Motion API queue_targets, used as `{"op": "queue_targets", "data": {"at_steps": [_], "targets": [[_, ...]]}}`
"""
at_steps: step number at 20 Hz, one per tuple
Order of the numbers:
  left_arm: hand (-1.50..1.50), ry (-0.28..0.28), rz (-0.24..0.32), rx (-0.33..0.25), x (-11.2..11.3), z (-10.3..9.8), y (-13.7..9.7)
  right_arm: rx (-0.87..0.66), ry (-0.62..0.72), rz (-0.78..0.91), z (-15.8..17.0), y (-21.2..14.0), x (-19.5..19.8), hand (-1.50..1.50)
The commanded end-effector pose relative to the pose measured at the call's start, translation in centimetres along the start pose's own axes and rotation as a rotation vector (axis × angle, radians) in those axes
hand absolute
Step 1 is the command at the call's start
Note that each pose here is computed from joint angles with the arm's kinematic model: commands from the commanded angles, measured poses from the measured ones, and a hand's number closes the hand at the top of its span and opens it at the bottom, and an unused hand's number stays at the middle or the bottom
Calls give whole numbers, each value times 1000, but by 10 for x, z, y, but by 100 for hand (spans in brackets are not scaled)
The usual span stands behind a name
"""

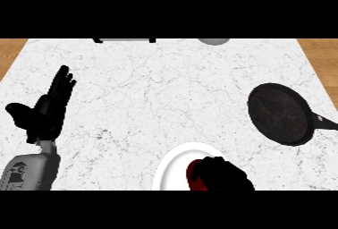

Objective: Pick the can from the plate and place it in the pan

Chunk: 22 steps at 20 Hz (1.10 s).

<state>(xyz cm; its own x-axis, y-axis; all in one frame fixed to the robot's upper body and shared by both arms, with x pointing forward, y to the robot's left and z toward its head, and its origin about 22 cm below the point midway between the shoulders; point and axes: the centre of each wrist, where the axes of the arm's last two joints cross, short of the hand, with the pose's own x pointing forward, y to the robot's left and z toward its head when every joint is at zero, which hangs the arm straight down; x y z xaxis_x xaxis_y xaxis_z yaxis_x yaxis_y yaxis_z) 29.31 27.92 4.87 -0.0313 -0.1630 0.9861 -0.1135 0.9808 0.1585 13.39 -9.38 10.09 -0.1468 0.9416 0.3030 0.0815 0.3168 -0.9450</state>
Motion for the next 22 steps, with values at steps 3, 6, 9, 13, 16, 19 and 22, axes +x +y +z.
{"op": "queue_targets", "data": {"at_steps": [3,6,9,13,16,19,22], "targets": [[0,-23,-10,-1,4,1,-2,-144,45,-226,0,-42,-19,150],[0,-21,17,-6,11,-6,9,-184,99,-380,-11,-61,-43,150],[0,-26,22,-19,2,-3,-13,-261,154,-399,-40,-64,-87,150],[0,2,-4,-12,9,-17,-2,-276,191,-325,-84,-80,-137,150],[0,-28,10,-19,7,-1,3,-281,242,-286,-105,-63,-184,150],[0,-31,13,-36,-2,-6,-3,-320,251,-211,-125,-64,-232,150],[0,-18,5,-33,-2,-12,-18,-319,275,-106,-138,-61,-266,150]]}}
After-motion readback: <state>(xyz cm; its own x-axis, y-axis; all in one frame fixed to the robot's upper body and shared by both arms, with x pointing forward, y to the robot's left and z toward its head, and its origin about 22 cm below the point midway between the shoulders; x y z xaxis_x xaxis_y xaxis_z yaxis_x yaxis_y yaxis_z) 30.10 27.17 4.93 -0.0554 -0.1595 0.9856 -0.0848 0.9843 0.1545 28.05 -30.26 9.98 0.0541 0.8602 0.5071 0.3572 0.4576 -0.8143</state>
